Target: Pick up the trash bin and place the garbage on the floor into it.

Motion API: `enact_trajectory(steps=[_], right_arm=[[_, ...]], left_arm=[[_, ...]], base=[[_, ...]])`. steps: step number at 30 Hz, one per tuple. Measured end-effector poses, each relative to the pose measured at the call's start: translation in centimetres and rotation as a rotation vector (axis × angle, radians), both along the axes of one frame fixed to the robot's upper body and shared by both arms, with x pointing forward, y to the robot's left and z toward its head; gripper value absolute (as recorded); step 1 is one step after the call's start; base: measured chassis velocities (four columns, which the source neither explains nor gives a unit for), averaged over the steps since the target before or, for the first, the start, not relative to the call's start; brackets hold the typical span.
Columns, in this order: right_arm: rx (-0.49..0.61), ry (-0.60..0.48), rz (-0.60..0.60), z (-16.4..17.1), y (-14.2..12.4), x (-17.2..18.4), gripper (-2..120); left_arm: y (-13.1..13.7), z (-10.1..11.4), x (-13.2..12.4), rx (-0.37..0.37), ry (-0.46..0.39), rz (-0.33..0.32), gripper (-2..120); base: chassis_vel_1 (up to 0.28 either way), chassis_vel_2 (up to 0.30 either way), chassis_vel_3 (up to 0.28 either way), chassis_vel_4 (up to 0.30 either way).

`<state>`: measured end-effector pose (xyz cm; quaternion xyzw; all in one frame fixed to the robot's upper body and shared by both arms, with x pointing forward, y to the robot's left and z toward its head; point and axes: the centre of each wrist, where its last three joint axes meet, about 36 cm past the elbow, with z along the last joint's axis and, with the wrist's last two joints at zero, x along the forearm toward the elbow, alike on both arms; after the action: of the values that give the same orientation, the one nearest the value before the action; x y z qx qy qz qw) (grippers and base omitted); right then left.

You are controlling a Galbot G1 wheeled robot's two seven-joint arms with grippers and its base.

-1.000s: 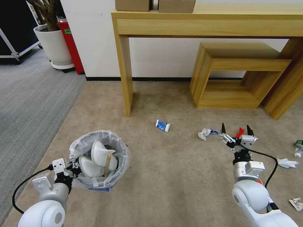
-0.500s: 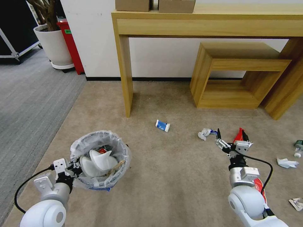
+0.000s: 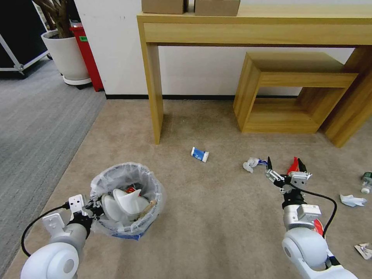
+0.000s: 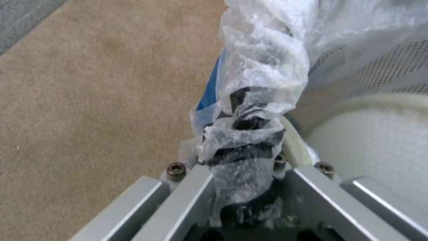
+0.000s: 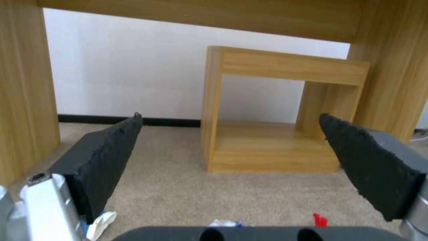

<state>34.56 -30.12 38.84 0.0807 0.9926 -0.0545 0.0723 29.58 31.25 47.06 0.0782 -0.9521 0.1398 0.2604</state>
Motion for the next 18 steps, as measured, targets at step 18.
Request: enact_trajectory(steps=[18], right_arm=[[0.005,0.000,-0.007,-0.21,-0.30,-0.21,100]], left_arm=[[0.84,-0.57,0.51,-0.006,0.028,-0.003,0]], base=[[0.000,0.000,0.000,0.000]])
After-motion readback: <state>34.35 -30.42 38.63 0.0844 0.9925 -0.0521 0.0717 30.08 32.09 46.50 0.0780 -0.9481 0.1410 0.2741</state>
